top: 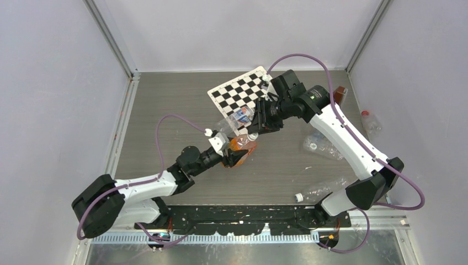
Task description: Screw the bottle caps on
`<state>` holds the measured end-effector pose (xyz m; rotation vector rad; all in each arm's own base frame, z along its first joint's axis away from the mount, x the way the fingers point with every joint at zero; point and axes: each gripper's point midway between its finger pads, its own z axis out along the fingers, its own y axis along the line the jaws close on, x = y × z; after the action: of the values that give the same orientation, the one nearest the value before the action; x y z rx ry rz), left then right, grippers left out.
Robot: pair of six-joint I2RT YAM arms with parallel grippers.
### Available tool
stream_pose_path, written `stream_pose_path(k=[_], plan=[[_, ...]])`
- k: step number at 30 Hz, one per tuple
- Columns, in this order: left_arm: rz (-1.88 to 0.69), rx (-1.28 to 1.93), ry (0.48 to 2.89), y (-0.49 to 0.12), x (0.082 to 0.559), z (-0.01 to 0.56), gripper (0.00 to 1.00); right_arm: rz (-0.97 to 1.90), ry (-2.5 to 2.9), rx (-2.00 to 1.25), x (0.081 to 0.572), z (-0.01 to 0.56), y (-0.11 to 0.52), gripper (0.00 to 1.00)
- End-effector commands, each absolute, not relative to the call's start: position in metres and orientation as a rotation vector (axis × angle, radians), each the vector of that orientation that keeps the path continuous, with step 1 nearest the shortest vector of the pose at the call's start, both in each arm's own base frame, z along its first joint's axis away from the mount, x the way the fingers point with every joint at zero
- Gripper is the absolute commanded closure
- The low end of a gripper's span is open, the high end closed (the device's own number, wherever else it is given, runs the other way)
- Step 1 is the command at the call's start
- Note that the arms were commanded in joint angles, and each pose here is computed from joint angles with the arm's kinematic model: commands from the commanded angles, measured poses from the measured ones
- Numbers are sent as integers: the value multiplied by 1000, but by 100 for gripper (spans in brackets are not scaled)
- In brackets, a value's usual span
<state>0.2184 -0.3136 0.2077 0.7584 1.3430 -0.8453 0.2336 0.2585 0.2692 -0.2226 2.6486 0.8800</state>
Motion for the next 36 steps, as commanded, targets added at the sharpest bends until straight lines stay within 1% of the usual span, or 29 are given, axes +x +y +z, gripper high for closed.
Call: stream_pose_path(k=[1,11,15,20,21,22,25,30,36], plan=[[-881,630,1047,-309,216,294,100,840,2661,-223,231,269,250,98],[-872,574,1009,-315,229,316,100,856,2698,-85,229,257,256,98],[-862,546,982,-315,233,323,100,837,2698,-3,233,253,255,96],[-866,521,950,-311,232,326,100,853,2666,81,238,254,255,89],[-871,525,946,-311,231,326,100,854,2665,89,238,254,254,87],[-875,532,947,-312,229,324,100,857,2660,94,239,255,254,84],[-895,570,936,-315,223,321,100,865,2654,101,240,257,253,80],[-923,685,929,-324,208,307,100,882,2660,93,244,262,251,80],[-890,710,950,-324,211,303,100,837,2681,45,242,264,246,81]])
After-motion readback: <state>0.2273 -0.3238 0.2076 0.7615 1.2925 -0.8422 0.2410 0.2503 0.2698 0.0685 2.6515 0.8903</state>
